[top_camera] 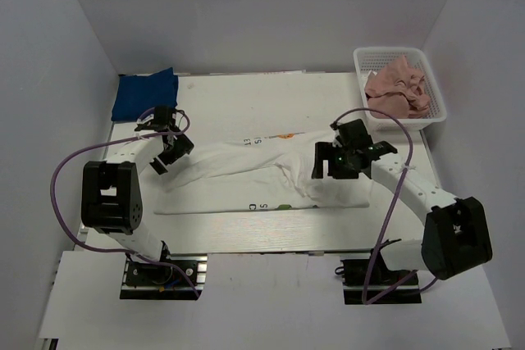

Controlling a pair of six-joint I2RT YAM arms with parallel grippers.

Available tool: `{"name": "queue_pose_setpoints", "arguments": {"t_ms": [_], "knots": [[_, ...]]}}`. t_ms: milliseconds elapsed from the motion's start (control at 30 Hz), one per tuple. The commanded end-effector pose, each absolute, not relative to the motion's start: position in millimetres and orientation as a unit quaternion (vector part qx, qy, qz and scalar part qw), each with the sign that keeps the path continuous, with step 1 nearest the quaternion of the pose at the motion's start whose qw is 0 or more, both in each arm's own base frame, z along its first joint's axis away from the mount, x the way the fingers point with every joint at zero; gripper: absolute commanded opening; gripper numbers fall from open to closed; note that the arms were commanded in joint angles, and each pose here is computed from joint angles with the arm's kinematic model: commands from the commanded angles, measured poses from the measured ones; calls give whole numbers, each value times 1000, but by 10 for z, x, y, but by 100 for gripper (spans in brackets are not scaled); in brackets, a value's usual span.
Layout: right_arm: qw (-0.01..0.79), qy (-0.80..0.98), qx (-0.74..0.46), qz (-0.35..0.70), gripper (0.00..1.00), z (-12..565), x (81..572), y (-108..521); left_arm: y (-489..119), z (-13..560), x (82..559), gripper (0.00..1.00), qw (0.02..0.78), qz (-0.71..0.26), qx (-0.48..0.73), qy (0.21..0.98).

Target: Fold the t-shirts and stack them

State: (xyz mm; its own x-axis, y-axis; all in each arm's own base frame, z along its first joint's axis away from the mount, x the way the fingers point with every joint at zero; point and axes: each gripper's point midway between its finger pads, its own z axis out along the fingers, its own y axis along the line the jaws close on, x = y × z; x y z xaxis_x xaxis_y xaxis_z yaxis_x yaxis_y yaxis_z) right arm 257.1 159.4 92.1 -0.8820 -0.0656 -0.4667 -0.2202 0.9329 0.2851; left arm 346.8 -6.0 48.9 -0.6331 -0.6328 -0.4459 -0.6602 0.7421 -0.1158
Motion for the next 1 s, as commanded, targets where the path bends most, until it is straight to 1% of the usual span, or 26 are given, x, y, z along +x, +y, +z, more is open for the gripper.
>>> {"name": "queue_pose_setpoints", "arguments": {"t_ms": [0,33,67,133,267,333,400,433,467,500,567,633,700,733,867,900,967], "knots": [[211,965,-7,155,85,778,2490,1364,-19,538,3495,100,242,33,-358,901],[203,967,-1,153,85,699,2438,1331,-19,538,3494,100,242,33,-358,901],[196,969,2,152,78,634,2391,1297,-19,513,3486,100,242,33,-358,901],[188,966,4,178,71,573,2358,1334,-19,512,3486,100,242,33,-358,901],[158,965,11,208,68,424,2300,1413,-18,442,3471,100,233,38,-358,903],[151,967,21,206,62,330,2308,1392,-34,441,3471,100,231,34,-357,904],[156,965,29,209,51,308,2350,1378,-34,441,3471,100,231,34,-357,904],[164,964,33,209,30,319,2386,1379,-34,441,3471,100,231,34,-357,904],[172,963,37,204,21,337,2423,1359,-34,441,3471,100,231,34,-357,904],[173,964,42,199,17,350,2433,1330,-34,441,3471,100,231,34,-357,904],[200,962,46,178,16,473,2525,1254,-33,413,3441,100,227,36,-357,905],[209,963,49,164,9,577,2506,1186,-33,412,3440,100,227,36,-357,905],[211,966,58,139,0,591,2483,1077,-32,391,3432,100,227,36,-357,905],[221,964,62,132,0,639,2485,1041,-32,391,3432,100,227,36,-357,905],[200,970,79,110,0,585,2350,929,-16,392,3432,100,229,40,-358,905],[202,971,90,86,0,546,2355,829,-16,392,3432,100,229,40,-358,905],[191,974,100,72,0,476,2323,774,0,394,3432,100,230,44,-358,904]]}}
